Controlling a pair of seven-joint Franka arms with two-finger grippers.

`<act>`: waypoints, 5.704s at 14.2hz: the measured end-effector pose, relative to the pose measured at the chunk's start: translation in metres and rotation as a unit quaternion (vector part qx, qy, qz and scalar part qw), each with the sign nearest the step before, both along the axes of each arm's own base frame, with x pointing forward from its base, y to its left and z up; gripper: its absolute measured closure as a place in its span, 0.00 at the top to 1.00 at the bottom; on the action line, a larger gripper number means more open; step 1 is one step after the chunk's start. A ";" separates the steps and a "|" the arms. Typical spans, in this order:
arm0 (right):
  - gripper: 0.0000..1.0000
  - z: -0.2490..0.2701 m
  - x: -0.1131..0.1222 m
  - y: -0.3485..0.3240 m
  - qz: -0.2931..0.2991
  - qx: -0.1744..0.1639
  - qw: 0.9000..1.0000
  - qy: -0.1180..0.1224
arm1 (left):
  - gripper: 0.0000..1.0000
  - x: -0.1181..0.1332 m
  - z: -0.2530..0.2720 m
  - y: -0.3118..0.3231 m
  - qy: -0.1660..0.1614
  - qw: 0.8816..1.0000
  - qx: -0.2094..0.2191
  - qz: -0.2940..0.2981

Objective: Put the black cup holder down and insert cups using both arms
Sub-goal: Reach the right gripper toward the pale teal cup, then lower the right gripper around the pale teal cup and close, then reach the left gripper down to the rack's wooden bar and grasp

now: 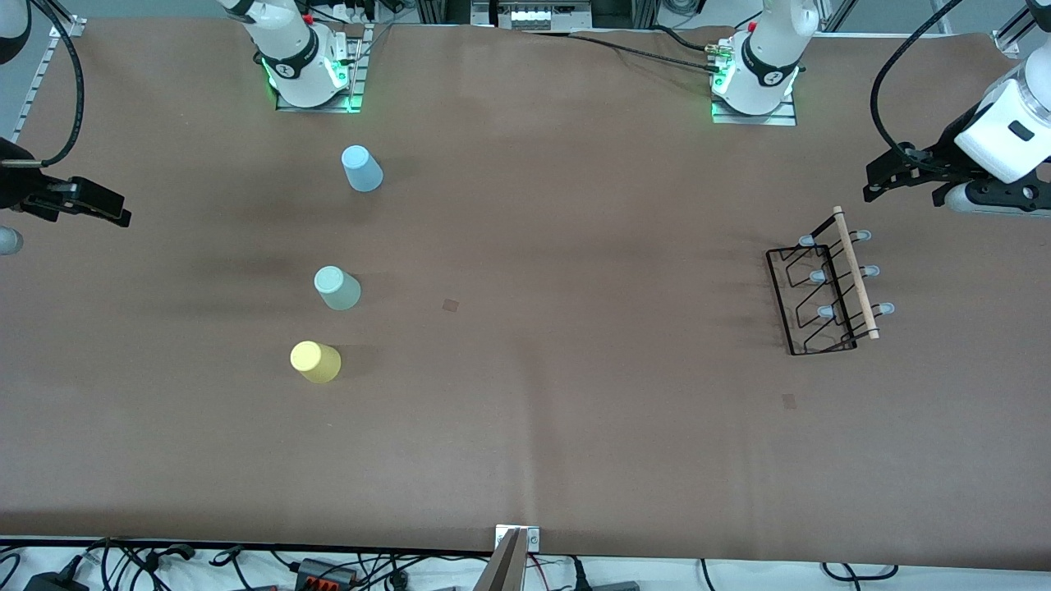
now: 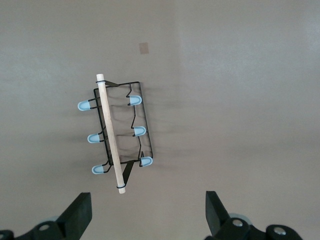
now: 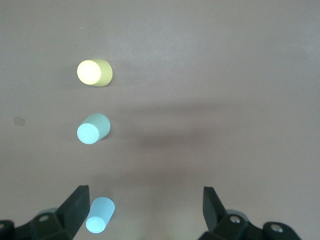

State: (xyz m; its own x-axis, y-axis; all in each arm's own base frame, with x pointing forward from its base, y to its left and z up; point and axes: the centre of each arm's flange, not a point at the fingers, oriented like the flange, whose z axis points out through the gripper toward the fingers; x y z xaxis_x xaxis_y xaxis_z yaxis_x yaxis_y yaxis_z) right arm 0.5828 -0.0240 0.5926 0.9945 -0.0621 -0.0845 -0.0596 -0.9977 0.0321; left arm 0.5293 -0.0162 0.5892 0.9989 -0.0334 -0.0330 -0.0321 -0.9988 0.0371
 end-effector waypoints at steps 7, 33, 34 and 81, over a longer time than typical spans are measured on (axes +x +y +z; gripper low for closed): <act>1.00 -0.021 0.000 0.004 0.003 0.004 0.999 0.043 | 1.00 0.000 0.000 0.000 0.000 1.000 0.000 0.000; 1.00 -0.302 -0.014 0.151 -0.016 0.008 0.999 -0.037 | 1.00 0.000 0.000 0.000 0.000 1.000 0.000 0.000; 1.00 -0.302 -0.014 0.151 -0.016 0.008 0.999 -0.037 | 1.00 0.000 0.000 0.000 0.000 1.000 0.000 0.000; 1.00 -0.325 -0.017 0.153 -0.015 0.004 1.000 -0.018 | 0.16 -0.002 -0.254 0.066 0.035 0.997 0.045 0.047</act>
State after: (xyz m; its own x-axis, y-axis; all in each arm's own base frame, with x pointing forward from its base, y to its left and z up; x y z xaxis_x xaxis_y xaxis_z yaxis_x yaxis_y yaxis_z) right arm 0.5659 0.1288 0.2681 0.9947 -0.0906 -0.0495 -0.0896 -0.9957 0.0223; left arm 0.5268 0.0503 0.3353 0.9926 0.0674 -0.1010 0.0622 -0.9966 -0.0539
